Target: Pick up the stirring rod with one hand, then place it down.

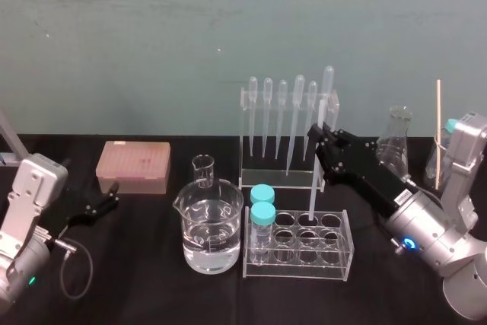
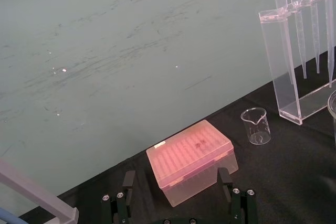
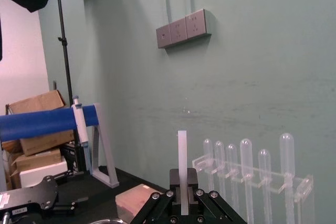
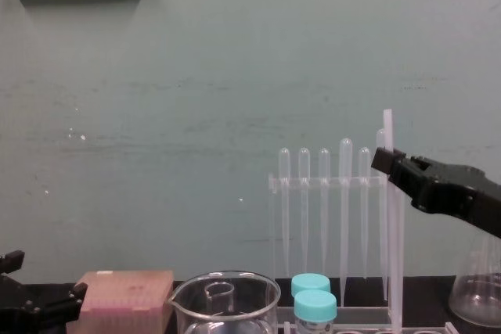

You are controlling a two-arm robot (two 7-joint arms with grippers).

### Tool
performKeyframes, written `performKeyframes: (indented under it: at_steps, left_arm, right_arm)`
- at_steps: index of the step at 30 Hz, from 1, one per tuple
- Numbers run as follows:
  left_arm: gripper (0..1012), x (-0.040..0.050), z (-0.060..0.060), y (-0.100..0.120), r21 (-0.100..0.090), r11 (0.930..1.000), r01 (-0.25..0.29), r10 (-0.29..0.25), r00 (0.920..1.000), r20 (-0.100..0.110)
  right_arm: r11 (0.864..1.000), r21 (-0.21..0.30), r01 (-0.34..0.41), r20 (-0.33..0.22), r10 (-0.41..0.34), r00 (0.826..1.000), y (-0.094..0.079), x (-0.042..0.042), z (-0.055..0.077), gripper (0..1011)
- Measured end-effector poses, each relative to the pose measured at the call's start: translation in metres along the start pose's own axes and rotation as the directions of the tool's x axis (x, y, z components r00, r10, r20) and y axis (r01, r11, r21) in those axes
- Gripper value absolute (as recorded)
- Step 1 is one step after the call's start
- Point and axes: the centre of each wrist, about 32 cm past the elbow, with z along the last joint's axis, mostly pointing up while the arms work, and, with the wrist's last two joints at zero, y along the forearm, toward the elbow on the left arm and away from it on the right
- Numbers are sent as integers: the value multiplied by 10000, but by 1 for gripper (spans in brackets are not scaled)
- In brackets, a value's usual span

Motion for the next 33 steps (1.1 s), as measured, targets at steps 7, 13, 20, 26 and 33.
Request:
performKeyframes:
  at_steps: [7, 13, 20, 26, 33]
  left_arm:
    - [1000, 0, 0, 0, 0, 10000, 0, 0, 10000, 0]
    - [1000, 0, 0, 0, 1, 10000, 0, 0, 10000, 0]
    - [1000, 0, 0, 0, 0, 10000, 0, 0, 10000, 1]
    - [1000, 0, 0, 0, 0, 10000, 0, 0, 10000, 0]
    - [1000, 0, 0, 0, 0, 10000, 0, 0, 10000, 1]
  right_arm:
    - [9998, -185, 3, -82, -4, 10000, 9, -13, -47, 69]
    - [9997, -252, -76, -50, 75, 10000, 18, -11, -108, 69]
    - [9997, -92, -240, 61, 241, 9997, 37, -2, -183, 69]
    - [9994, -234, -260, 255, 266, 9993, 11, 0, -251, 70]
    - [9987, -493, -101, 319, 116, 9994, -19, 0, -327, 70]
